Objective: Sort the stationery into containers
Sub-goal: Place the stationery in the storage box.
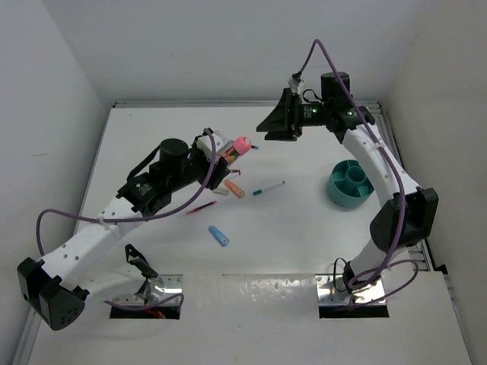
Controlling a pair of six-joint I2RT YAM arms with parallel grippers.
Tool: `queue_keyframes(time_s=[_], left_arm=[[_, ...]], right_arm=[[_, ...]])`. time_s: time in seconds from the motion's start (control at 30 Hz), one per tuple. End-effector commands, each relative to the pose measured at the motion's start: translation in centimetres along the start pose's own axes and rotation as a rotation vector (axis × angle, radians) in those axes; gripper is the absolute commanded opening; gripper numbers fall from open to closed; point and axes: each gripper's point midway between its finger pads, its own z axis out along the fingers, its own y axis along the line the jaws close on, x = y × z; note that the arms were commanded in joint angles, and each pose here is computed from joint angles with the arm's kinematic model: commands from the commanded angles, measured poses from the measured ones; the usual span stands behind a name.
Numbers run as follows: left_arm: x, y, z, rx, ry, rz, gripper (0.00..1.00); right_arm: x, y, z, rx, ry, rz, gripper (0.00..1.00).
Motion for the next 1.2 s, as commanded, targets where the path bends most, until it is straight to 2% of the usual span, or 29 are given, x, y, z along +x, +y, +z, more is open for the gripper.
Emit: queue_keyframes(time_s=[0.0,0.2,0.37,0.5,0.57,0.6,0.73,0.8,0.97,1.03,1.07,1.1,1.13,1.17], left_arm=[[-4.5,1.3,-1.4,-0.064,-0.146,-0.019,0.00],[-4.8,1.3,-0.9,-0.060,-0.150,-0.028,0.00],[-5.4,1.3,-0.7,-0.053,-0.164,-0.027,0.00],[-5.6,1.2,-0.7,-0.049,-0.169,-0.026,0.00],[-5.6,1.2,-0.5,-0.046,-0.168,-0.026,0.00],[-5.5,1.2,-0.5,-0.045,-0.165,-0.027,0.00],[-5.4,1.3,-0.4,-0.049,-0.164,-0.024,0.00],[-5.5,1.2,-0.5,-0.045,-0.166,-0.022,0.00],[-5.3,1.0,-0.5,-0.033,-0.160,-0.014,0.03],[-5.1,1.2,-0.6,-0.044,-0.156,-0.014,0.17],[-5.1,1.3,-0.6,-0.048,-0.155,-0.015,0.28],[-5.0,1.4,-0.6,-0.054,-0.153,-0.014,0.55],[-4.9,1.5,-0.7,-0.061,-0.145,-0.015,0.65],[-4.8,1.7,-0.8,-0.071,-0.142,-0.015,0.85]], right_arm=[[-0.4,2.7,0.8,-0.070,-0.003,-0.016,0.73],[1.8,3.1,3.9,-0.081,0.077,-0.019,0.85],[2.2,2.8,5.5,-0.054,0.105,-0.045,0.86],[2.3,2.9,6.2,-0.071,0.118,-0.047,0.83],[2.5,3.1,6.4,-0.082,0.128,-0.038,0.77],[2.6,3.3,6.5,-0.098,0.137,-0.043,0.68],[2.7,3.7,6.6,-0.110,0.137,-0.060,0.45],[2.6,3.7,6.5,-0.110,0.134,-0.065,0.41],[2.2,3.5,6.0,-0.103,0.119,-0.085,0.09],[1.9,3.2,5.4,-0.087,0.105,-0.091,0.00],[1.6,3.0,5.0,-0.078,0.094,-0.092,0.00],[1.5,3.0,4.6,-0.074,0.086,-0.120,0.00],[1.2,2.5,3.8,-0.055,0.078,-0.110,0.00],[0.6,2.3,3.2,-0.037,0.058,-0.128,0.00]])
